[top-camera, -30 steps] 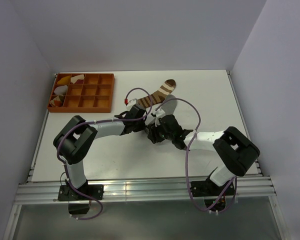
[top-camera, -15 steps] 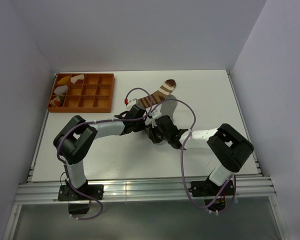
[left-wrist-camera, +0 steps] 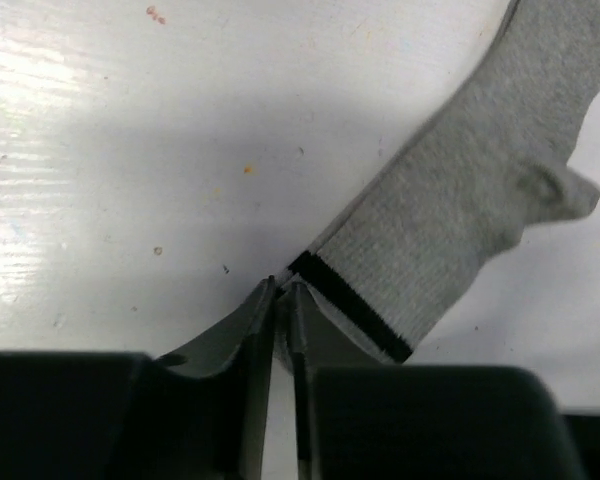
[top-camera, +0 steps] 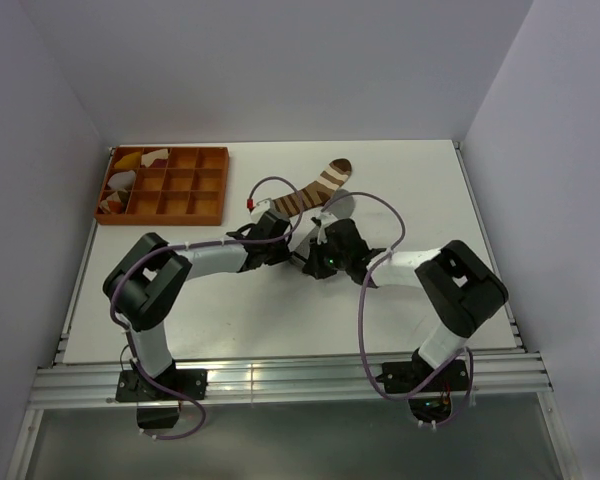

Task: Roll the socks
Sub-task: Roll the sock at the center of the board.

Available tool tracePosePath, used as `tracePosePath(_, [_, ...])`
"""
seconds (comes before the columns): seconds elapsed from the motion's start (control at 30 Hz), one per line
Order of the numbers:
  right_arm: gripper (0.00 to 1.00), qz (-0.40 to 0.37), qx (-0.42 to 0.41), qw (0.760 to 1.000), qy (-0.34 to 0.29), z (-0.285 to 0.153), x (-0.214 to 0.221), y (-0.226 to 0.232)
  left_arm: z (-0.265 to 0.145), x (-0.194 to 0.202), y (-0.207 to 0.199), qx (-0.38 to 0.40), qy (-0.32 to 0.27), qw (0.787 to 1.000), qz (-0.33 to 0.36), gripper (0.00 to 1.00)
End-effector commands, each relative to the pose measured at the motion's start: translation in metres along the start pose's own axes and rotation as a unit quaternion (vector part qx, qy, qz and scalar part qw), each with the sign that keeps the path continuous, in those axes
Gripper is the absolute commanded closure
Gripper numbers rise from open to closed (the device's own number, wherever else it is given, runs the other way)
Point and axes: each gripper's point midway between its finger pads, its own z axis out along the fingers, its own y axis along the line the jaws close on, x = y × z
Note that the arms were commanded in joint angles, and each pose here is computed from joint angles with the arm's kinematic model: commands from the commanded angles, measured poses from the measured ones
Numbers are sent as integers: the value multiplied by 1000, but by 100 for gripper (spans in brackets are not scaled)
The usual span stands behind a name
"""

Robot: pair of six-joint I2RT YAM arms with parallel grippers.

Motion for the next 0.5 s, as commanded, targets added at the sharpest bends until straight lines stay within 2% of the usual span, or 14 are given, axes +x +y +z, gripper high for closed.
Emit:
tracePosePath(0.0, [100,88,-53,995,4,2,-12,-2,-16,-6,-2,9,-16,1000,-6,81])
tracePosePath(0.13, [100,167,-107,980,28,2,-7,-1,-28,-17,-9,28,-37,999,-16,68])
tracePosePath(0.27, [100,215,-138,965,52,4,-8,-1,-46,-29,-19,57,-60,996,-28,52])
tracePosePath(0.47, [100,294,-160,938,83,4,-15,-4,-63,-24,-10,82,-67,993,-60,46])
